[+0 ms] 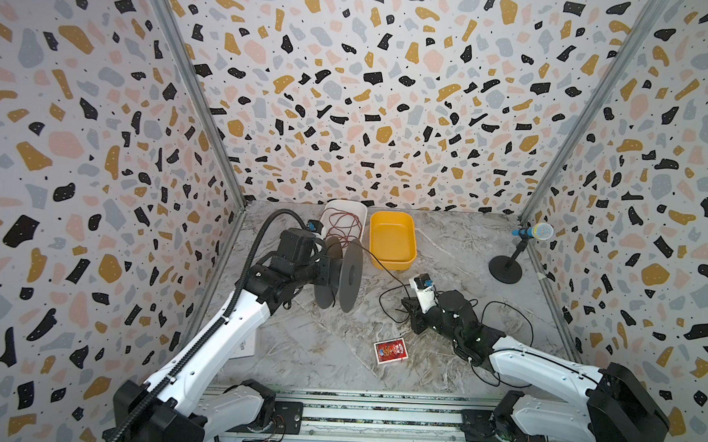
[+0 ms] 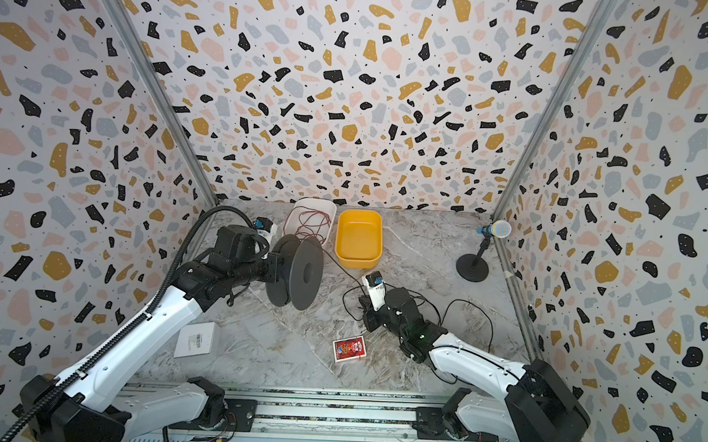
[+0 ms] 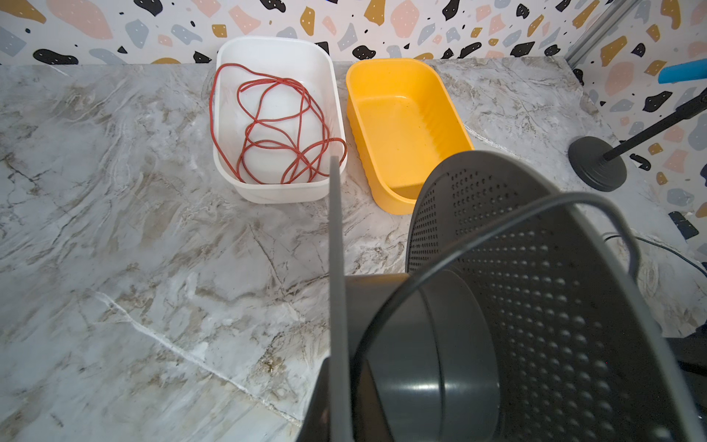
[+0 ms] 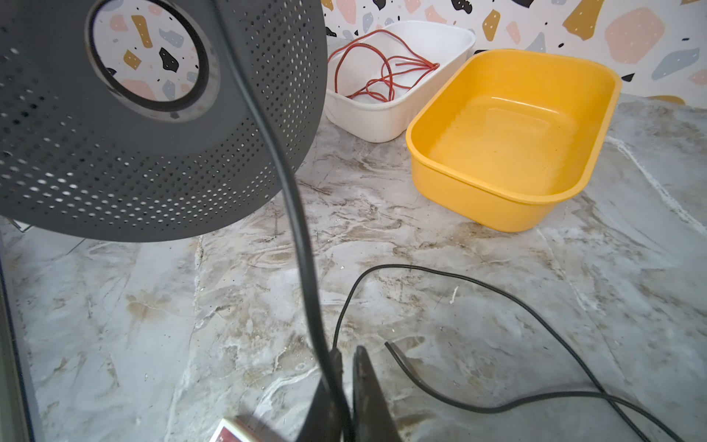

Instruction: Wrap the cables

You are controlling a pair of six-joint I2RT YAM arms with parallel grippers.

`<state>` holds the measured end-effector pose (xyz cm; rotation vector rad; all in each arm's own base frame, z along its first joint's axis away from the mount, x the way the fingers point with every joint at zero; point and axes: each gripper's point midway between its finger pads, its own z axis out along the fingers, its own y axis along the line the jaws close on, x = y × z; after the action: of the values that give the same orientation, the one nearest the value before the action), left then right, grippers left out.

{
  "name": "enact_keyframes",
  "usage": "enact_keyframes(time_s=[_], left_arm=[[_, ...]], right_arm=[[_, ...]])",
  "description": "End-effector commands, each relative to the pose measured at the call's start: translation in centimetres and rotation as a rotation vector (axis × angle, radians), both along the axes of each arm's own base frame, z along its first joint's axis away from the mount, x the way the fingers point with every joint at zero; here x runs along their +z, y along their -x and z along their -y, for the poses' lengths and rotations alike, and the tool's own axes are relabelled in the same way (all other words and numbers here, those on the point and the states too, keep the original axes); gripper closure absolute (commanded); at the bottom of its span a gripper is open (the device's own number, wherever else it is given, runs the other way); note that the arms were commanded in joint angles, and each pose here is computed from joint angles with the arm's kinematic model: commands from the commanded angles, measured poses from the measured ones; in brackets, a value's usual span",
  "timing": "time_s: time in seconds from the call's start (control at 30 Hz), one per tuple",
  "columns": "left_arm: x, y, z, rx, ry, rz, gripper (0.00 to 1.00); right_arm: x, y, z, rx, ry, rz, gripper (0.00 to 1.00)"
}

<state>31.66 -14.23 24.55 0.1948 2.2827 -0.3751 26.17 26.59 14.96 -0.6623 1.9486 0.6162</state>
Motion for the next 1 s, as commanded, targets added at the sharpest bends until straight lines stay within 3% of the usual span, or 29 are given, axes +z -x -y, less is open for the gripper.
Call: enact_keyframes(time_s=[0.0, 0.97], left_arm=[[4.7, -0.5, 0.7, -0.022, 0.077, 0.126, 1.00], [5.1, 0.2, 0.9, -0.038, 0.121, 0.137, 1.00]], right_arm=[[3.0, -1.0, -0.6, -0.011, -0.051, 0.050, 0.97], [6.6, -1.1, -0.6, -0.046, -0.120, 0.152, 1.00]])
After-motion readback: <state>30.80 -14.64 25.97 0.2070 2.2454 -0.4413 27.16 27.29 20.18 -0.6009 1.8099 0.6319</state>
